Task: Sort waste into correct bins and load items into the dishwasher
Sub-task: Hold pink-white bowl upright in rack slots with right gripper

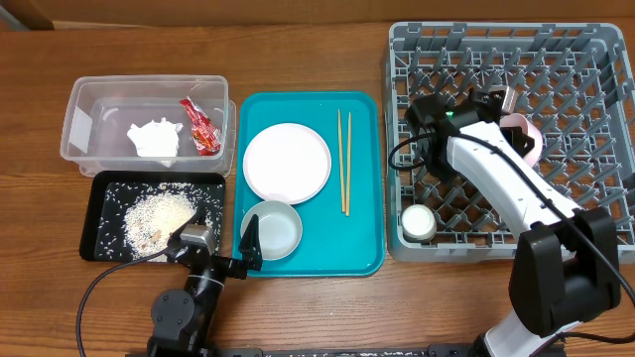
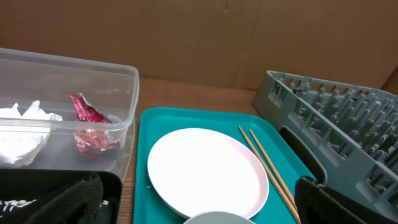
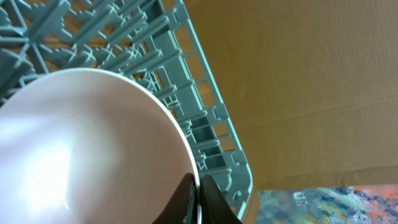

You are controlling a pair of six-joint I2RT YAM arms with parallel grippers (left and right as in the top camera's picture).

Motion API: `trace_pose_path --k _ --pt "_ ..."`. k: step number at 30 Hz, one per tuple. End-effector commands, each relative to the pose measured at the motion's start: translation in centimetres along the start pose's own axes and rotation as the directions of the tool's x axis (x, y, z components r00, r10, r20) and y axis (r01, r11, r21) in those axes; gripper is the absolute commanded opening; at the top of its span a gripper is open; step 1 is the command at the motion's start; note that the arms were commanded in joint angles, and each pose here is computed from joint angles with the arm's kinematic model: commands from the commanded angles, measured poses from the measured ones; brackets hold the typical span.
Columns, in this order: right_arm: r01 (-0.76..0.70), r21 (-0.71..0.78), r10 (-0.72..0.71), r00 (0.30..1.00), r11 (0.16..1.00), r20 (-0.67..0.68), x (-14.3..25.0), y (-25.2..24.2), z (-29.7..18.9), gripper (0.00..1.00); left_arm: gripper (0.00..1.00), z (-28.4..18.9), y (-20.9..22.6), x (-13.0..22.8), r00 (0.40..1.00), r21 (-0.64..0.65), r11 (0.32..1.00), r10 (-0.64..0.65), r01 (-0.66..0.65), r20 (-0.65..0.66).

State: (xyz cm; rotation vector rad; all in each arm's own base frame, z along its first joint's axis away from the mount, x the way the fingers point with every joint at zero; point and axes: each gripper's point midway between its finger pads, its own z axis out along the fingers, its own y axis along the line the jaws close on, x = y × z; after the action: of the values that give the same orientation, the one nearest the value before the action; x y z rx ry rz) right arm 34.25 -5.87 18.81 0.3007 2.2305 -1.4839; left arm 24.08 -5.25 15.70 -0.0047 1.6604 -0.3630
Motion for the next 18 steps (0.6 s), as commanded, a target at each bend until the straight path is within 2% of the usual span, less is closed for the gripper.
trace_pose_path --k 1,8,15,18 --pt "0.036 -0.015 -0.037 0.999 0.999 -0.031 1.2 0.9 0.2 0.04 1.00 0.0 0.1 -0.1 1.000 -0.002 1.000 -0.011 0.011 0.007" --pt "0.055 -0.011 -0.055 0.998 0.998 0.006 0.1 1.2 0.2 0.04 1.00 0.0 0.1 -0.1 1.000 -0.002 1.000 -0.011 0.011 0.007" --pt "0.108 0.118 -0.118 0.990 0.987 0.079 -1.0 -1.9 -0.2 0.04 1.00 0.0 0.1 -0.1 1.000 -0.002 1.000 -0.011 0.011 0.007" --pt "0.096 0.114 -0.106 0.991 0.989 0.081 -1.0 -2.3 -0.3 0.04 1.00 0.0 0.1 -0.1 1.000 -0.002 1.000 -0.011 0.011 0.007"
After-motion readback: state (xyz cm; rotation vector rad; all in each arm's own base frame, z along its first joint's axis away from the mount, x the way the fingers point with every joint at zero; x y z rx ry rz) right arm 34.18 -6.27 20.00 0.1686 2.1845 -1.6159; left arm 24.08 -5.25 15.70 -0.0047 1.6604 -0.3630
